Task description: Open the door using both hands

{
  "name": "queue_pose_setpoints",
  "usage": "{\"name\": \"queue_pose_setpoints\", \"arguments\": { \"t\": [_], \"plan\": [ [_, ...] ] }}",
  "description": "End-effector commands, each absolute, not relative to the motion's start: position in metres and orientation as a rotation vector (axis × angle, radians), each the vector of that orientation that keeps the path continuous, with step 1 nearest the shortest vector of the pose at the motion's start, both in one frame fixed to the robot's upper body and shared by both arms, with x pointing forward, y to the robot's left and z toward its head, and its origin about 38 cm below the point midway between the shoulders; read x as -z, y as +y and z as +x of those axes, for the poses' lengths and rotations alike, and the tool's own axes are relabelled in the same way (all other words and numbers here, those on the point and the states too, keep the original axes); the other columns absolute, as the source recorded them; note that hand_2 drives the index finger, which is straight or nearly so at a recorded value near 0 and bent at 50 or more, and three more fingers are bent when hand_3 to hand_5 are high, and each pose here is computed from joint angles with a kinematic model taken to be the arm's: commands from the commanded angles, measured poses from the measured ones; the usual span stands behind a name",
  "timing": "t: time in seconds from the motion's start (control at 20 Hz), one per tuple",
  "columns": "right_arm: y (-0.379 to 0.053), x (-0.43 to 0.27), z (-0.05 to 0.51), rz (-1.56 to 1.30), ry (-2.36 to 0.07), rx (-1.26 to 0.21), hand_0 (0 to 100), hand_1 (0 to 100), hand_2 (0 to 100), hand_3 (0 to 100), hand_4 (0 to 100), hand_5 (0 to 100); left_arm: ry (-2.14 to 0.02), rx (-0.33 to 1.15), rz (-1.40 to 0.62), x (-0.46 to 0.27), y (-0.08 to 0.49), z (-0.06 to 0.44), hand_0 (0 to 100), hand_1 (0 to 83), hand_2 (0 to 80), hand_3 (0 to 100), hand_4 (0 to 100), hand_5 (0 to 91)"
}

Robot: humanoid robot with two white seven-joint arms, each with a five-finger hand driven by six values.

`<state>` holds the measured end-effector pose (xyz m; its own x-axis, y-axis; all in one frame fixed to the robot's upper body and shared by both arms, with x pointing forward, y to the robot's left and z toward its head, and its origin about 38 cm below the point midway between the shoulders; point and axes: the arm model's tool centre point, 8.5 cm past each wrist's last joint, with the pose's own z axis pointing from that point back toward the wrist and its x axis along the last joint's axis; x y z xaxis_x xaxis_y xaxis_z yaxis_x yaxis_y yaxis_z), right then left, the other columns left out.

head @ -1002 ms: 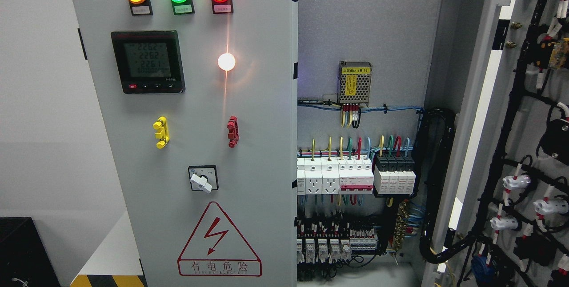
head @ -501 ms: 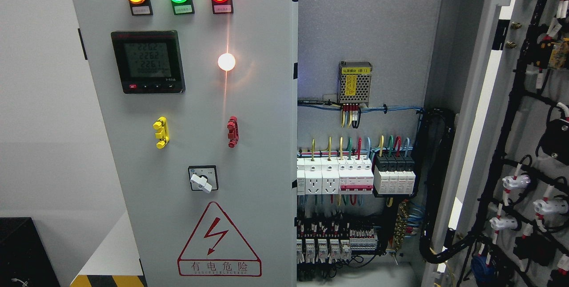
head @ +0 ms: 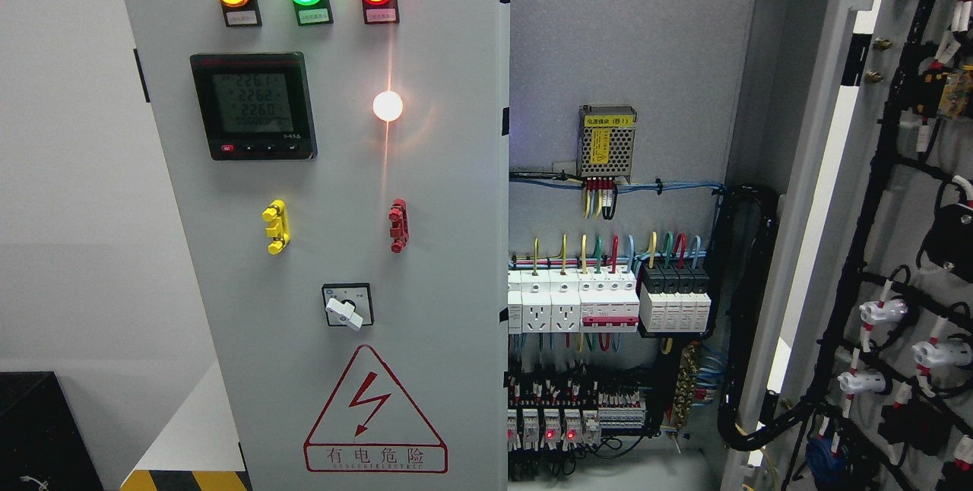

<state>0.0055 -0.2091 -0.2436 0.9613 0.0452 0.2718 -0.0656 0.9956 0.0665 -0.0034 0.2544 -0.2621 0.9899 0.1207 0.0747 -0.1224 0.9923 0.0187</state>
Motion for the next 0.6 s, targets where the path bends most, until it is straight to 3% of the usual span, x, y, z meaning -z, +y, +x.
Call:
{"name": "queue_pose_setpoints", "arguments": {
  "t": [0.0,0.55],
  "plan": [
    [-0.218,0.190,0.107,0.071,-0.626,-0.056,19,0,0,0,0,0,-0.063,-0.138,-0.009,0.262,0.236,-0.012,0,0.0,0.0,0,0,0.0],
    [-0.206,0.100,0.175,0.095,-0.972,-0.071,19,0,0,0,0,0,-0.047,-0.058,0.053,0.262,0.234,-0.016,0,0.0,0.0,0,0,0.0]
  ]
}}
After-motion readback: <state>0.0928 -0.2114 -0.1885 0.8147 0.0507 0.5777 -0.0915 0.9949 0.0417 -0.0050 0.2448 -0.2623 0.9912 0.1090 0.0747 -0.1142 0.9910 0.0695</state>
